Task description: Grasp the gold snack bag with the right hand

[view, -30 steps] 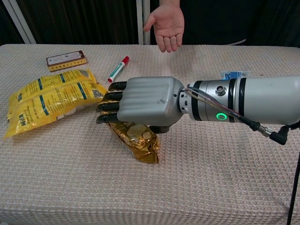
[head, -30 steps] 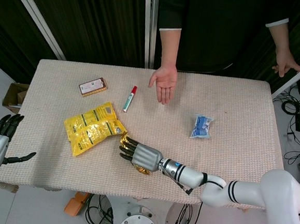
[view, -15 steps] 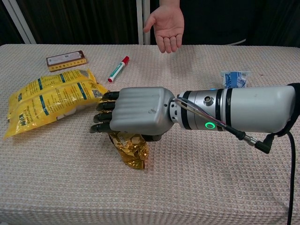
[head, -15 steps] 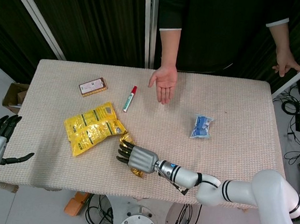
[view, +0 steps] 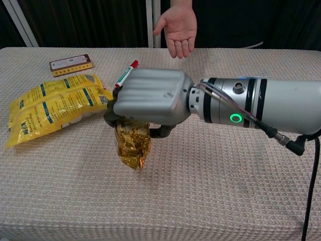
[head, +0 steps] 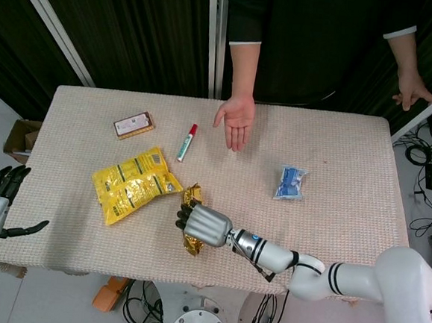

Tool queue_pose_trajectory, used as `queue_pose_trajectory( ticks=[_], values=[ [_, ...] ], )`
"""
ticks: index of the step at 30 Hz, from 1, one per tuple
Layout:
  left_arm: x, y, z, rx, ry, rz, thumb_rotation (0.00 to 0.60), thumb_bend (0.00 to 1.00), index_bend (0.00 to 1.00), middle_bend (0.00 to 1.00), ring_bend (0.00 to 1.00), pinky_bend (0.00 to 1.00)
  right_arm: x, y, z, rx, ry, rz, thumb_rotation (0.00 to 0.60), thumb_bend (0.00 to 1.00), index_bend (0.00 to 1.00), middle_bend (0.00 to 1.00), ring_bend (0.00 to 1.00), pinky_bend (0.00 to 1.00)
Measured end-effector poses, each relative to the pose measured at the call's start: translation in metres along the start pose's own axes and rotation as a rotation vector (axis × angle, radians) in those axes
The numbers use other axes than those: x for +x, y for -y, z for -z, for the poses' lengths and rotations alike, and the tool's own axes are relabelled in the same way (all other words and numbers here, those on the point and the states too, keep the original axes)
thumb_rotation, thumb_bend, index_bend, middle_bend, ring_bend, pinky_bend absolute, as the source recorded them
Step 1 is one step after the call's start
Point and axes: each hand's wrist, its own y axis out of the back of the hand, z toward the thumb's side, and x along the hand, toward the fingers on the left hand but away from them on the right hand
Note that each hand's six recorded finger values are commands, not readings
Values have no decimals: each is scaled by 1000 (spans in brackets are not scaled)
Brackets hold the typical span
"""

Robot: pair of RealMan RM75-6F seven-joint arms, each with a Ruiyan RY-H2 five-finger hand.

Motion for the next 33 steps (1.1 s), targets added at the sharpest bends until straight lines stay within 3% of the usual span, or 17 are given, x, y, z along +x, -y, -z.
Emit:
queue_pose_trajectory(
  ticks=[7, 12, 15, 19, 22, 27, 33],
  values=[
    [3, 1, -5, -8, 16, -2, 306, 0, 37, 64, 66, 203, 22, -56, 74, 84, 249, 179, 600, 323, 825, 656, 493, 458],
    [3, -1, -6, -6, 21, -5, 306, 0, 37, 64, 66, 203, 24, -64, 106, 200, 407, 176, 600, 320, 820, 656, 484, 457],
    [2, -2, -6, -6, 23, -5, 306, 0, 37, 64, 66, 203, 24, -54, 127, 247, 524, 115, 600, 317, 819, 656, 484, 447],
    [0, 0, -3, -5, 15, 3, 305, 0, 37, 64, 66, 203, 27, -25, 158, 225, 677, 16, 600, 314, 818, 658, 484, 419],
    [-1, -1, -1, -7, 9, 2, 306, 0, 37, 64, 66, 203, 29, -8, 177, 225, 749, -30, 600, 302, 770, 638, 472, 388],
    [-1, 0, 0, -7, 5, 4, 306, 0, 37, 64, 66, 203, 32, 19, 194, 141, 810, -107, 600, 293, 671, 580, 443, 334],
    [1, 1, 1, 1, 2, 5, 307, 0, 36, 64, 66, 202, 26, 20, 200, 78, 821, -55, 600, 258, 604, 513, 392, 324]
  ],
)
